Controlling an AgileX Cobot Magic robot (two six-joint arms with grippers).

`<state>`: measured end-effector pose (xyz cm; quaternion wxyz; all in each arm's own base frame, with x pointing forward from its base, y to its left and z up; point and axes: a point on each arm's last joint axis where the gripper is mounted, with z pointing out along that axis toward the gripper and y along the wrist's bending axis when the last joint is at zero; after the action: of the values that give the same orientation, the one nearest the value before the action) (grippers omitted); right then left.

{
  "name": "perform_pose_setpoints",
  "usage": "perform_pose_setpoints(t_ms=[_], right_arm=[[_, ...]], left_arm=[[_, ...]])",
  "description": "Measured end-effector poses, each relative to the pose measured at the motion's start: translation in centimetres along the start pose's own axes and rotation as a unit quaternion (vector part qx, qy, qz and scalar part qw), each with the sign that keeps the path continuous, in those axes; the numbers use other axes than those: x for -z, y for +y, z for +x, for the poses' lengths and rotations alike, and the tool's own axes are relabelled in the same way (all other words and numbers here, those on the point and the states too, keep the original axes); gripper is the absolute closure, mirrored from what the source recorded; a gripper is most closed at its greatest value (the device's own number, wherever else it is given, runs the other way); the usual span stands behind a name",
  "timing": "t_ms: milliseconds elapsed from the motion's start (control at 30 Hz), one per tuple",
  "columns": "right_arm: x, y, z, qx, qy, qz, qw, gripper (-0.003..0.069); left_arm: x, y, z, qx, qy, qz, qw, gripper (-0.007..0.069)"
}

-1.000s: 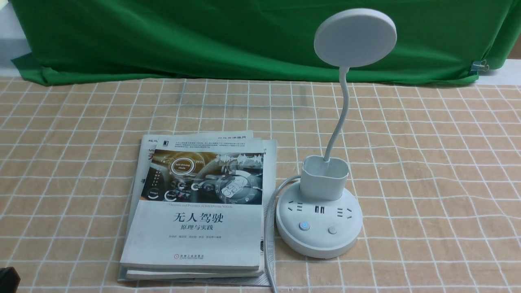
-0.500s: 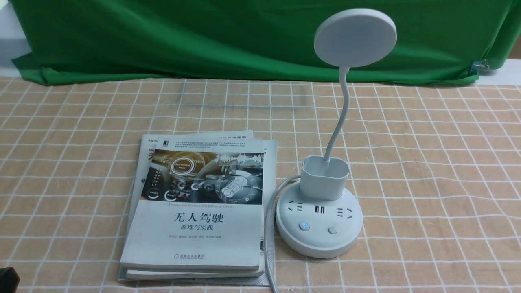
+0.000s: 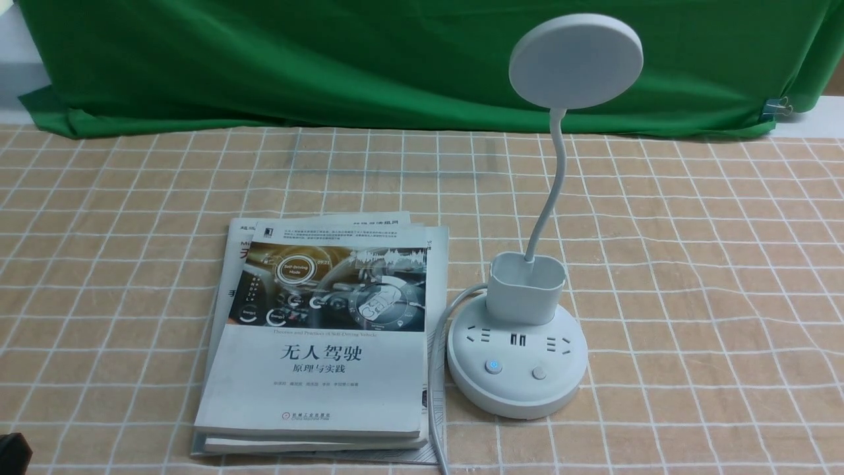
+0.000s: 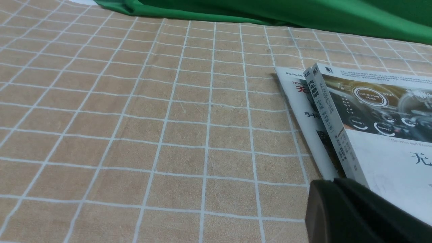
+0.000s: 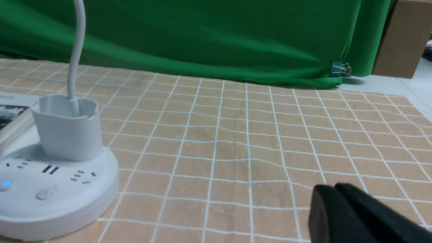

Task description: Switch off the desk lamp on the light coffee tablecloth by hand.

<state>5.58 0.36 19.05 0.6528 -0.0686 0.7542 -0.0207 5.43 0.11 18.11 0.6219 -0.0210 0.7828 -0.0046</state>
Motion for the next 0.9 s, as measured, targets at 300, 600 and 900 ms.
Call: perform_pose_setpoints(t_ms=[300, 600, 900], right_arm=[[0.00, 0.00, 0.01, 0.000, 0.001, 0.000, 1.000, 0.0616], [0.00, 0.00, 0.01, 0.002, 0.001, 0.000, 1.000, 0.0605], [0.00, 0.00, 0.01, 0.006, 0.001, 0.000, 1.000, 0.0589]], left_arm=[[0.00, 0.01, 0.00, -0.003, 0.000, -0.001, 1.000, 0.0622], [0.00, 0.01, 0.00, -0.003, 0.000, -0.001, 1.000, 0.0622], [0.00, 0.01, 0.00, -0.003, 0.000, -0.001, 1.000, 0.0622]])
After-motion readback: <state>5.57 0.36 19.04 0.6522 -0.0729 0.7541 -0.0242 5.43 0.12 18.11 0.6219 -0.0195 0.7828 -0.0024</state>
